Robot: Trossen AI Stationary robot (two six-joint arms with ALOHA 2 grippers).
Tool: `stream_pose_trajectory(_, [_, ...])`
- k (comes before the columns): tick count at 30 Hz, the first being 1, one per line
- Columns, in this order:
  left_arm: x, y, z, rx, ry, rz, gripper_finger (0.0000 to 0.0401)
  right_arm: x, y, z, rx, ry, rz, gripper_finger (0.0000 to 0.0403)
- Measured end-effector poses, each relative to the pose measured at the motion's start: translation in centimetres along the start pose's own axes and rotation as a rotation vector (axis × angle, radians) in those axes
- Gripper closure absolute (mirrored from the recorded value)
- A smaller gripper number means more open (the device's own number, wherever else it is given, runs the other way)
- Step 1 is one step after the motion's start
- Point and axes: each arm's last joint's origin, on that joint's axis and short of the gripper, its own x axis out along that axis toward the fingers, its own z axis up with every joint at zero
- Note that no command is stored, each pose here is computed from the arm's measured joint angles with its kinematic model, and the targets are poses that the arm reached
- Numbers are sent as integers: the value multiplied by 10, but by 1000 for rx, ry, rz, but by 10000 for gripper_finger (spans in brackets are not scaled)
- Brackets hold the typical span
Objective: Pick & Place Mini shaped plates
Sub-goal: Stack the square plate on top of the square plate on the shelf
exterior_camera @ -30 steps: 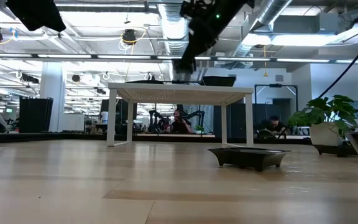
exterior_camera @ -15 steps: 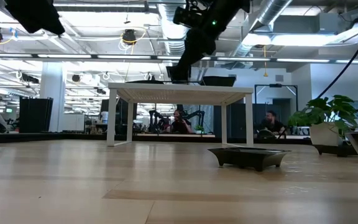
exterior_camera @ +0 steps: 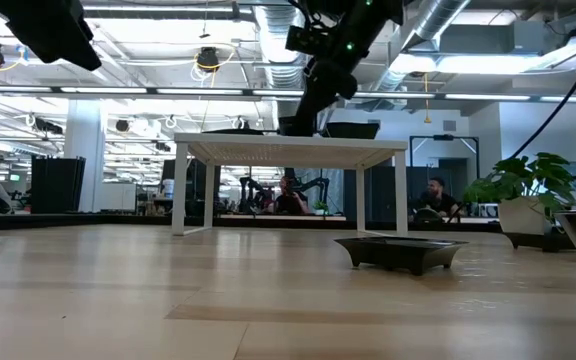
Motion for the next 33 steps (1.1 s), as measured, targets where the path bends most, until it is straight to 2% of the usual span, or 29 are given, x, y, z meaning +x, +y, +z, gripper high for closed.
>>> stream_pose_trajectory(10, [0,-1,1,-11,-13,-13,335,1,-6,0,16,-22,-21,381])
stream_pose_trajectory(23, [0,-2,2,-16,-19,-18,335,0,-6,1,11,-29,-28,340])
stream_pose_trajectory(28, [0,-3,3,-26,-24,-34,335,-5,9,10,5,-54,-5,339])
stream_pose_trajectory(33, [0,-9,6,-63,-11,-134,335,-33,36,39,19,-111,53,339])
